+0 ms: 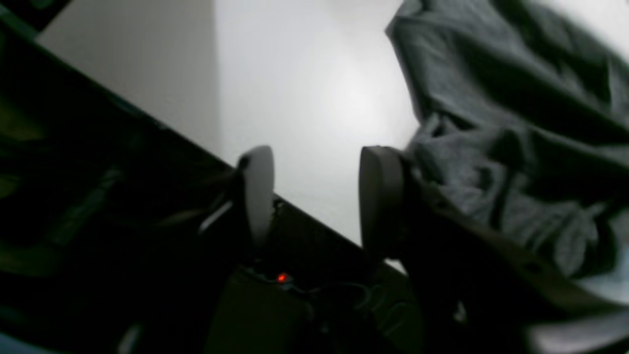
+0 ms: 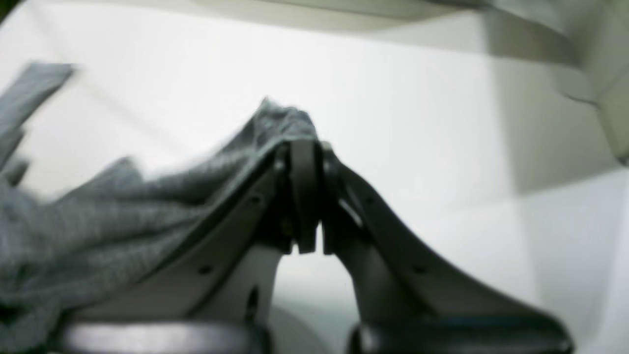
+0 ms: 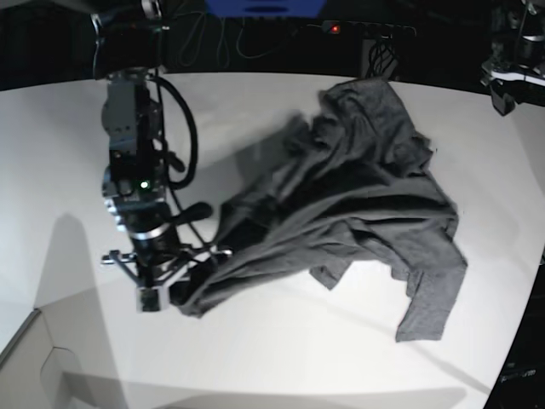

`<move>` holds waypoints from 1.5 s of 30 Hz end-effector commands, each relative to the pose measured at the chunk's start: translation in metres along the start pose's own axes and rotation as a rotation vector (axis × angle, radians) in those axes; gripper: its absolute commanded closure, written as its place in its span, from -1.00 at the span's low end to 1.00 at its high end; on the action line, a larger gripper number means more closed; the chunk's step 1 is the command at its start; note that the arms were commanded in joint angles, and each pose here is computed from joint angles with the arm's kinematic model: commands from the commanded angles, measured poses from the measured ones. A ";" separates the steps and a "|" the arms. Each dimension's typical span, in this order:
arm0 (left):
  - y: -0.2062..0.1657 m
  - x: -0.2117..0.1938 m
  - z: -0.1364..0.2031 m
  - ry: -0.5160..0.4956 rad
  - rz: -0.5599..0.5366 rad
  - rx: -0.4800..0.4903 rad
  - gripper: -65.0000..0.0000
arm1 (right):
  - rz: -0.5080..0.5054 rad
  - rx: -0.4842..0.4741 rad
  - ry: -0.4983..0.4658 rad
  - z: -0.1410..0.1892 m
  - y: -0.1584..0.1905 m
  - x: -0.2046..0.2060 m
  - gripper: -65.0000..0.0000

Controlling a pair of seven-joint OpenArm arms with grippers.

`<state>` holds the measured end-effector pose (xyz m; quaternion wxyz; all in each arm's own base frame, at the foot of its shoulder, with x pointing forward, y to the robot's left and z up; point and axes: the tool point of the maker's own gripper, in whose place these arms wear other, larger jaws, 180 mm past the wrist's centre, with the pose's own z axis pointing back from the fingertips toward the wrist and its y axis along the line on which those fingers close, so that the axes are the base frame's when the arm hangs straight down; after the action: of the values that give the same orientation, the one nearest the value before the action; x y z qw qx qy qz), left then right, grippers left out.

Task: Layout the t-shirt on the table in an organized manner, then fold the t-shirt properly
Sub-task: 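Drag the grasped shirt edge with the right gripper away from the heap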

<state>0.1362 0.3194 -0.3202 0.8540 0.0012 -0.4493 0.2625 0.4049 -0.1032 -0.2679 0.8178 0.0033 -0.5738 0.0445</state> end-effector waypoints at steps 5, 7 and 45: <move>-0.010 0.015 0.003 -0.055 0.025 -0.056 0.13 | -0.027 -0.053 0.001 -0.017 -0.025 0.004 1.00; -0.013 0.017 0.004 -0.062 0.036 -0.069 0.12 | -0.041 -0.079 -0.022 -0.017 -0.037 0.014 1.00; -0.140 0.110 -0.223 -0.045 0.195 -0.293 0.12 | 0.012 -0.064 -0.102 0.061 -0.038 0.030 1.00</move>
<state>0.4080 0.2922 -0.3605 0.8241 -0.1620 -0.4643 0.2813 0.3566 -0.1426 -0.2346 0.8054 -0.0231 -0.5915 0.0287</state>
